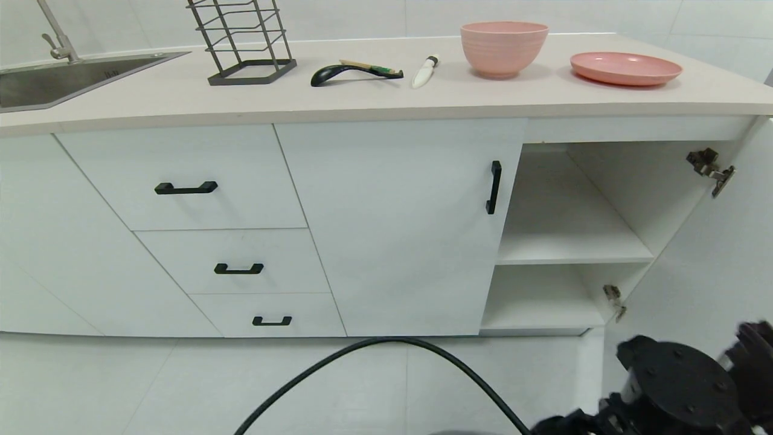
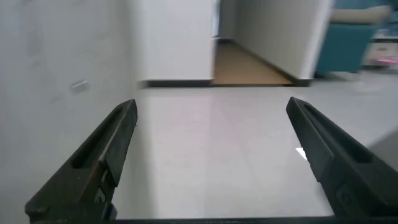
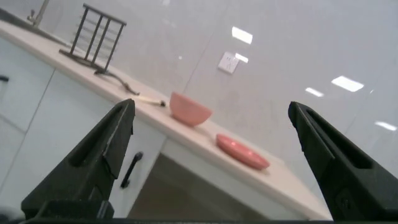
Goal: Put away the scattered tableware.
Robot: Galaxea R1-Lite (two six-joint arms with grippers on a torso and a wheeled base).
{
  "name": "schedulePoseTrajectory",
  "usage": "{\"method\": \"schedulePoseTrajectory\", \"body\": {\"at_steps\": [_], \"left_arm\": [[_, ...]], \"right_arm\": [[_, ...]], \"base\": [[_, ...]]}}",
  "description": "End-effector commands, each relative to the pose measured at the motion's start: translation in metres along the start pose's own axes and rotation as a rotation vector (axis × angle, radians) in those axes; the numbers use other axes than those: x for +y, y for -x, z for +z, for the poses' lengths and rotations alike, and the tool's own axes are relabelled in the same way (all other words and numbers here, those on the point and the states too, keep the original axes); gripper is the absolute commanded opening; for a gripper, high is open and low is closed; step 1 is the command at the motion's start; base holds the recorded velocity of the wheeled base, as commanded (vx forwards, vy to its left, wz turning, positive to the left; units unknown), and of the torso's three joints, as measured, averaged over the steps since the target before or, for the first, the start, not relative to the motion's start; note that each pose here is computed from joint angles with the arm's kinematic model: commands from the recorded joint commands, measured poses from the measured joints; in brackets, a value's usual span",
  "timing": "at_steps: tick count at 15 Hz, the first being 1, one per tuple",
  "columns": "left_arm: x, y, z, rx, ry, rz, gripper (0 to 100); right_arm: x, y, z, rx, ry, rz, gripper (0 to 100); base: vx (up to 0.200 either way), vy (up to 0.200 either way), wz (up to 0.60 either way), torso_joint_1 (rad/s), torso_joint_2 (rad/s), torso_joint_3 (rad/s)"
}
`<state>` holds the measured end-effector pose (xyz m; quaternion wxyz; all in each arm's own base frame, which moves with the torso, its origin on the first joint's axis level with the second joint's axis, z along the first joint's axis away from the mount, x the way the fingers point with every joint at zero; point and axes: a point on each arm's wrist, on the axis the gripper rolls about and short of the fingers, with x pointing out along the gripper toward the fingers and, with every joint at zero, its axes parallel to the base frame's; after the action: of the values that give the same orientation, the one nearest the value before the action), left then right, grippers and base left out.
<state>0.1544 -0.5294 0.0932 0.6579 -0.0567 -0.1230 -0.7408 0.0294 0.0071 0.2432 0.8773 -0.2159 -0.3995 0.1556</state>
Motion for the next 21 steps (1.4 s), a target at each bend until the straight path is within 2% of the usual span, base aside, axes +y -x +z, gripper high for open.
{"method": "schedulePoseTrajectory", "body": {"at_steps": [1, 2, 3, 4, 5, 6, 7, 8, 9, 10, 13, 14, 17, 18, 19, 20, 21], "left_arm": [[-0.018, -0.008, 0.007, -0.031, 0.006, -0.040, 100], [0.019, 0.007, 0.019, -0.040, -0.021, 0.029, 100], [0.048, 0.028, 0.023, -0.019, -0.025, 0.089, 100], [0.058, 0.037, 0.024, -0.012, -0.022, 0.113, 100], [0.080, 0.063, 0.030, -0.012, -0.001, 0.171, 100], [0.087, 0.092, 0.038, 0.006, 0.002, 0.215, 100], [0.085, 0.117, 0.046, 0.041, 0.015, 0.246, 100], [0.084, 0.130, 0.052, 0.055, 0.018, 0.262, 100], [0.078, 0.152, 0.063, 0.077, 0.026, 0.287, 100], [0.067, 0.188, 0.089, 0.094, 0.024, 0.333, 100], [0.041, 0.253, 0.134, 0.100, -0.018, 0.422, 100], [0.024, 0.288, 0.155, 0.121, -0.062, 0.477, 100], [-0.009, 0.355, 0.189, 0.136, -0.173, 0.627, 100], [-0.036, 0.390, 0.207, 0.115, -0.237, 0.729, 100], [-0.056, 0.407, 0.216, 0.097, -0.275, 0.779, 100], [-0.056, 0.407, 0.216, 0.097, -0.275, 0.779, 100], [-0.104, 0.439, 0.233, 0.055, -0.397, 0.923, 100]], "right_arm": [[-0.005, -0.005, 0.012, -0.052, 0.036, -0.007, 100], [-0.004, -0.004, 0.013, -0.056, 0.039, -0.007, 100], [-0.004, -0.004, 0.013, -0.055, 0.038, -0.007, 100], [-0.004, -0.004, 0.013, -0.054, 0.036, -0.006, 100], [-0.003, -0.003, 0.012, -0.052, 0.034, -0.006, 100], [-0.003, -0.002, 0.012, -0.052, 0.034, -0.006, 100], [-0.001, 0.000, 0.009, -0.038, 0.024, -0.003, 100], [0.001, 0.002, 0.005, -0.023, 0.015, -0.001, 100], [0.005, 0.007, -0.001, 0.002, -0.008, 0.006, 100], [0.011, 0.013, -0.008, 0.025, -0.050, 0.029, 100], [0.022, 0.023, -0.023, 0.077, -0.135, 0.079, 100], [0.023, 0.023, -0.024, 0.074, -0.160, 0.099, 100], [0.027, 0.025, -0.030, 0.121, -0.202, 0.144, 100], [0.033, 0.035, -0.028, 0.152, -0.231, 0.167, 100], [0.038, 0.046, -0.026, 0.177, -0.251, 0.178, 100], [0.038, 0.046, -0.026, 0.177, -0.251, 0.178, 100], [0.054, 0.078, -0.023, 0.254, -0.298, 0.195, 100]], "base": [[0.000, 0.000, 0.00, 0.000, 0.00, 0.000], [0.000, 0.000, 0.00, 0.000, 0.00, 0.000], [0.000, 0.000, 0.00, 0.000, 0.00, 0.000], [0.000, 0.000, 0.00, 0.000, 0.00, 0.000], [0.000, 0.000, 0.00, 0.000, 0.00, 0.000], [0.000, 0.000, 0.00, 0.000, 0.00, 0.000], [0.000, 0.000, 0.00, 0.000, 0.00, 0.000], [0.000, 0.000, 0.00, 0.000, 0.00, 0.000], [0.000, 0.000, 0.00, 0.000, 0.00, 0.000], [0.000, 0.000, 0.00, 0.000, 0.00, 0.000], [0.000, 0.000, 0.00, 0.000, 0.00, 0.000], [0.000, 0.000, 0.00, 0.000, 0.00, 0.000], [0.000, 0.000, 0.00, 0.000, 0.00, 0.000], [0.000, 0.000, 0.00, 0.000, 0.00, 0.000], [0.000, 0.000, 0.00, 0.000, 0.00, 0.000], [0.000, 0.000, 0.00, 0.000, 0.00, 0.000], [0.000, 0.000, 0.00, 0.000, 0.00, 0.000]]}}
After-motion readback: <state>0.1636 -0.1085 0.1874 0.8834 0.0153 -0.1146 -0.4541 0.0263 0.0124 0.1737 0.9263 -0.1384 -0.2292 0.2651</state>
